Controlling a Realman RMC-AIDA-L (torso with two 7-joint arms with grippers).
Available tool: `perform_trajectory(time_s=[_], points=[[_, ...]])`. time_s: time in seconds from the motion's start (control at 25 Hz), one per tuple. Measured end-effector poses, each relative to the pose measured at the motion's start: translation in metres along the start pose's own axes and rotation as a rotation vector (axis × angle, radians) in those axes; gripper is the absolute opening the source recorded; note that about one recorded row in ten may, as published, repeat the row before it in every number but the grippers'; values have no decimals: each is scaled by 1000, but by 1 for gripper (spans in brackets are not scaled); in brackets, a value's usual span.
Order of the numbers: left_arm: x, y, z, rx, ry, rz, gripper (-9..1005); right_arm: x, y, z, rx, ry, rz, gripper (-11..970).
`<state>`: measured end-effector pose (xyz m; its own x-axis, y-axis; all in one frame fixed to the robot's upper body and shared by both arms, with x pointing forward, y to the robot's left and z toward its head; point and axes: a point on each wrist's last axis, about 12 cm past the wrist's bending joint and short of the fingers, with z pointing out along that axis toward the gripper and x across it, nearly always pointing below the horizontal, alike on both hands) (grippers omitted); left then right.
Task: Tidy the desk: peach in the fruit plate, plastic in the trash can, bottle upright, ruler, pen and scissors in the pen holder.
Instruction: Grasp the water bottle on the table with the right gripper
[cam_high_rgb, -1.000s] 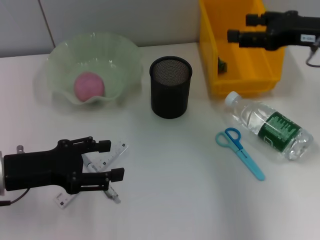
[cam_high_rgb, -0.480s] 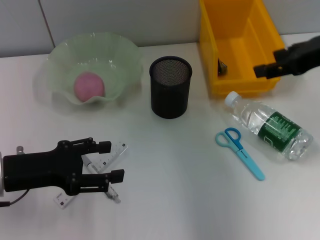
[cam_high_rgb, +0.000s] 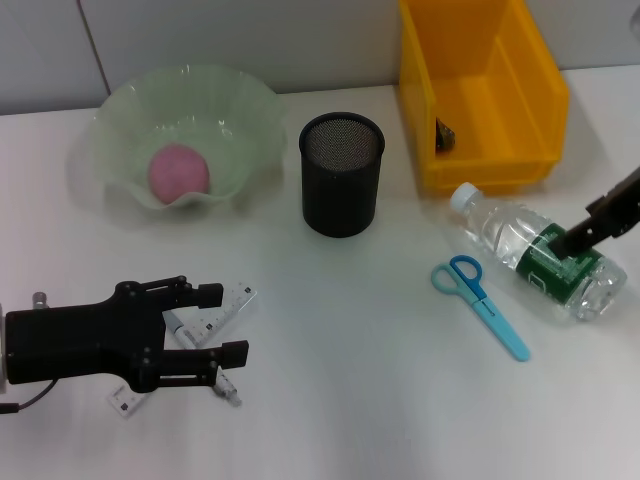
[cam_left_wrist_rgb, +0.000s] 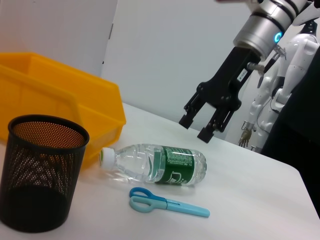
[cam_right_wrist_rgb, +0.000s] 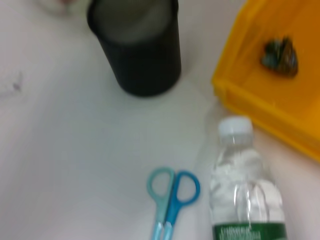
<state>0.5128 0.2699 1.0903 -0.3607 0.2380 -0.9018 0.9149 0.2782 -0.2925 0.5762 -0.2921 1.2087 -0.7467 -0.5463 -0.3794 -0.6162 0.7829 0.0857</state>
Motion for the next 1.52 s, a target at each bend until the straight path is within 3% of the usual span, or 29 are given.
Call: perform_trajectory(time_s=[0.32, 1.52], points=[[0, -1, 0, 8, -1, 3, 847, -4, -2, 19, 30, 102, 7, 787], [0, -3, -3, 15, -8, 4, 846, -5, 2, 61, 107, 173, -54, 787]])
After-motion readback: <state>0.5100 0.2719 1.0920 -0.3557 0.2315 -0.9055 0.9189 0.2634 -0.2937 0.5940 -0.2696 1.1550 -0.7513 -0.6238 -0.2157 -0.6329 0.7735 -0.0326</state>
